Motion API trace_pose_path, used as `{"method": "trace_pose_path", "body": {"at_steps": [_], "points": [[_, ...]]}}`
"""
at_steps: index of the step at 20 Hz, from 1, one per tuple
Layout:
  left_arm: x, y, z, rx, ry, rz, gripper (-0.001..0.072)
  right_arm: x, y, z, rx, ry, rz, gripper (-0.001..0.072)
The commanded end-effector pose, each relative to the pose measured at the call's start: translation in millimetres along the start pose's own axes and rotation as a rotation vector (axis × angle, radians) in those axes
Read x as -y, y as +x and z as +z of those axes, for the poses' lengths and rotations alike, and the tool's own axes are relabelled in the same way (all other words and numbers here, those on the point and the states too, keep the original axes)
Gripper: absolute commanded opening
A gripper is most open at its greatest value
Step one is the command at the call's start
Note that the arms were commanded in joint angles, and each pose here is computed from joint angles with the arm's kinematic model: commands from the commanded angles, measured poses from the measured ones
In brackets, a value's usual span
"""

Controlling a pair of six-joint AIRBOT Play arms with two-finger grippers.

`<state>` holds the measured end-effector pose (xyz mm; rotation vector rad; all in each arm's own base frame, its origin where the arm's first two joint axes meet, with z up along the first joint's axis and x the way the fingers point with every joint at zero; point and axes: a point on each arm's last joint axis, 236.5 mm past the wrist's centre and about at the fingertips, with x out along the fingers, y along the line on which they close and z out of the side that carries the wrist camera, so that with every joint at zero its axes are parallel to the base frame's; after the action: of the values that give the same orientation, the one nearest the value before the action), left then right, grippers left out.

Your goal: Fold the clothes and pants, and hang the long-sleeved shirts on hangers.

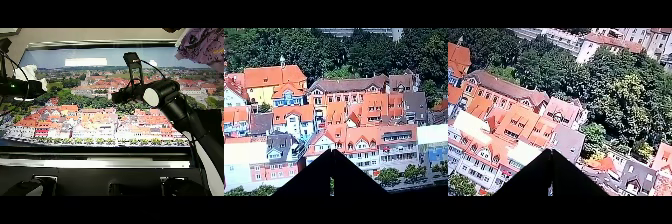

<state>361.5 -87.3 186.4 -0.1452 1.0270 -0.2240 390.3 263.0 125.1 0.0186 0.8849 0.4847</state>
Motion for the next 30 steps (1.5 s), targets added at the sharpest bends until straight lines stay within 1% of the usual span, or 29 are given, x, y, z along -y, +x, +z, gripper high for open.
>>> {"method": "trace_pose_path", "body": {"at_steps": [1,25,26,27,28,30], "points": [[0.2,-0.2,0.0,0.001,0.001,0.000,0.0015,-0.3,0.1,0.1,0.000,0.000,0.000,0.0031],[-0.1,0.3,0.1,0.000,0.000,0.001,0.0020,-0.3,0.1,0.1,0.000,-0.001,0.000,0.0031],[-0.5,1.0,0.1,-0.001,-0.006,0.002,0.0138,-0.3,0.1,0.1,0.000,0.000,0.000,0.0031],[-7.0,2.7,0.5,-0.003,-0.043,0.028,0.0478,-0.3,0.1,0.1,0.000,-0.001,0.000,0.0031],[-20.4,4.9,1.9,0.000,-0.103,0.083,0.0720,-0.3,0.1,0.1,0.000,0.000,0.000,0.0031],[-82.7,7.8,20.9,0.078,-0.236,0.285,0.0720,-0.3,0.1,0.1,0.000,0.000,0.000,0.0031]]}}
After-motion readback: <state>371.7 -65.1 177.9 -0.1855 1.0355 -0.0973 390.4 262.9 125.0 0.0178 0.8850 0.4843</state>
